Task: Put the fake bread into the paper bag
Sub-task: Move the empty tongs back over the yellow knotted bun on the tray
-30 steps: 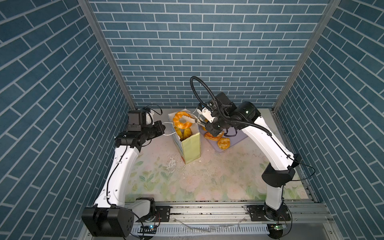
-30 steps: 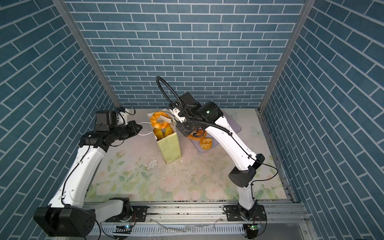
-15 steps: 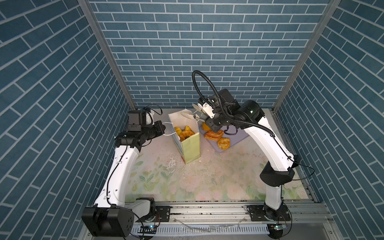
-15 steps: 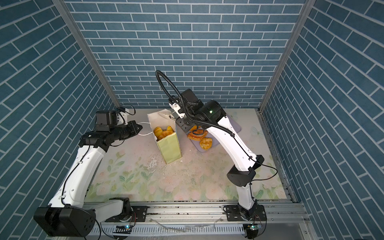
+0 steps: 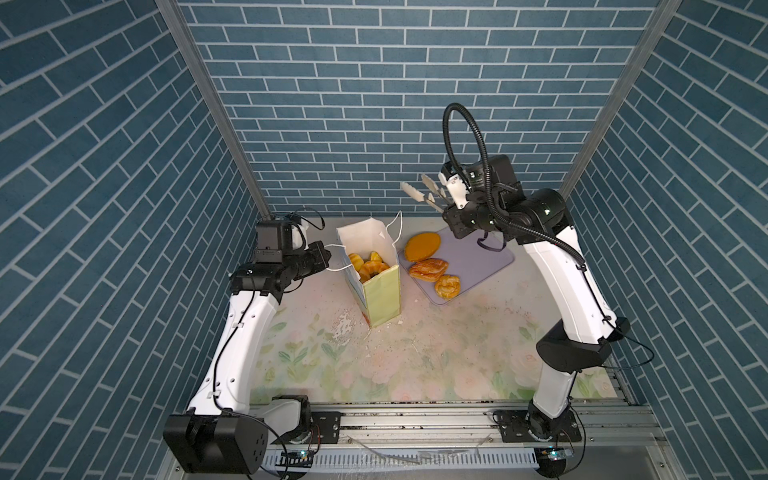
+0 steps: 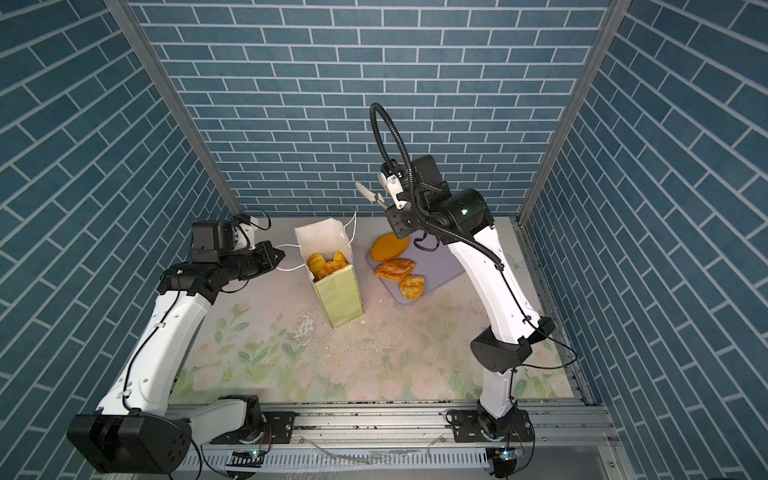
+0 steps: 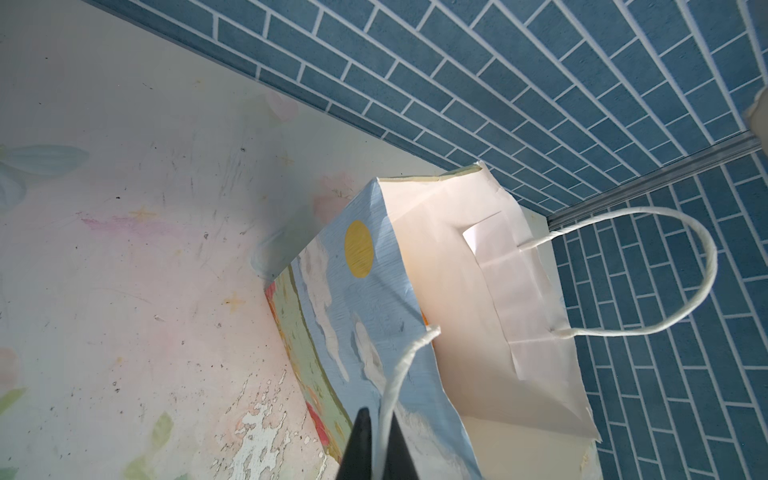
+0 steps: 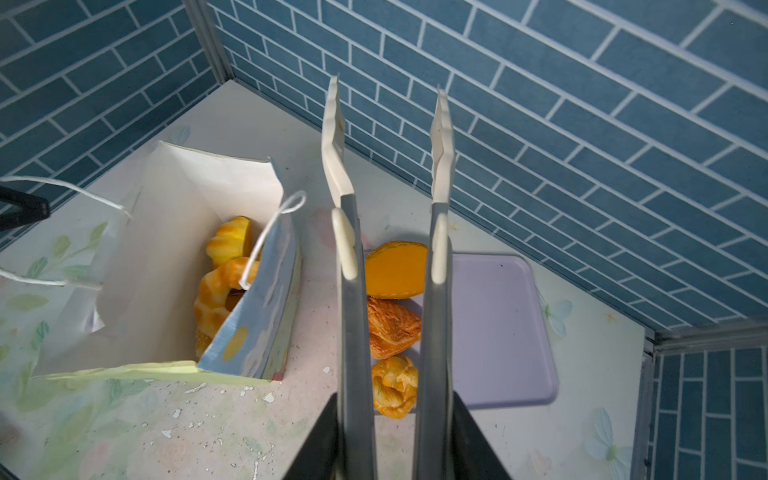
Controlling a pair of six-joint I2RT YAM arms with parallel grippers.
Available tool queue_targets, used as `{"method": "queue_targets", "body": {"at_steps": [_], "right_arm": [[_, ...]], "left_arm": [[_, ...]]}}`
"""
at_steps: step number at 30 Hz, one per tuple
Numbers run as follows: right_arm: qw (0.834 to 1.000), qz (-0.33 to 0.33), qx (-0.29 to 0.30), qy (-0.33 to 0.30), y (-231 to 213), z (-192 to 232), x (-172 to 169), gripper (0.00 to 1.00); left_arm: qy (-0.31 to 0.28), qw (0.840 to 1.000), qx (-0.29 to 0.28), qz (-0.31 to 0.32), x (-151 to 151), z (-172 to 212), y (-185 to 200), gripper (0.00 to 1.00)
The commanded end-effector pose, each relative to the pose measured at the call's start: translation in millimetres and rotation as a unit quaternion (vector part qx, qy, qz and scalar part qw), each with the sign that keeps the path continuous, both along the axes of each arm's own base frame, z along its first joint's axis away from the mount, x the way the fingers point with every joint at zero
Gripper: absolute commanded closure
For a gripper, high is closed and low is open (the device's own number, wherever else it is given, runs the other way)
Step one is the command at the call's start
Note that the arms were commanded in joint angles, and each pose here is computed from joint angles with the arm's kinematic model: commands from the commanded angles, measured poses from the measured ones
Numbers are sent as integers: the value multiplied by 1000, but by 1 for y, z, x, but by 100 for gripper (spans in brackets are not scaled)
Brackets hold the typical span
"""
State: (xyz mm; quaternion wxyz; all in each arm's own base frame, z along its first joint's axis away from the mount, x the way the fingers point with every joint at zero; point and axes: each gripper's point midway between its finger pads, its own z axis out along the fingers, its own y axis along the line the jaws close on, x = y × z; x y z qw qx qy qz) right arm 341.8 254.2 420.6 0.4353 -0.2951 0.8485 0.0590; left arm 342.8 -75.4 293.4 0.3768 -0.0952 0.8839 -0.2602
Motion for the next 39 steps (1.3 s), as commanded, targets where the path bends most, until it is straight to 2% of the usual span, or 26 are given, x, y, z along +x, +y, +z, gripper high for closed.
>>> {"method": "queue_targets", "body": {"at_steps": [1, 10, 19, 29, 39], "right_arm": [[999, -40, 24, -2, -26, 8, 3, 63], [991, -116, 14, 71, -77, -52, 21, 63], [977, -152, -26, 148, -112, -127, 10, 63], [960, -95, -42, 262, -94, -197, -20, 63], [950, -63, -60, 300, -80, -219, -43, 56]], "left_arm": [[-20, 1000, -2, -5, -2, 12, -2, 91], [-15, 1000, 3, -5, 0, 8, -1, 91], [-10, 1000, 17, 0, -2, 3, 3, 91], [-2, 1000, 26, 7, 1, 1, 7, 91], [1, 1000, 26, 10, -1, -1, 7, 91]]}}
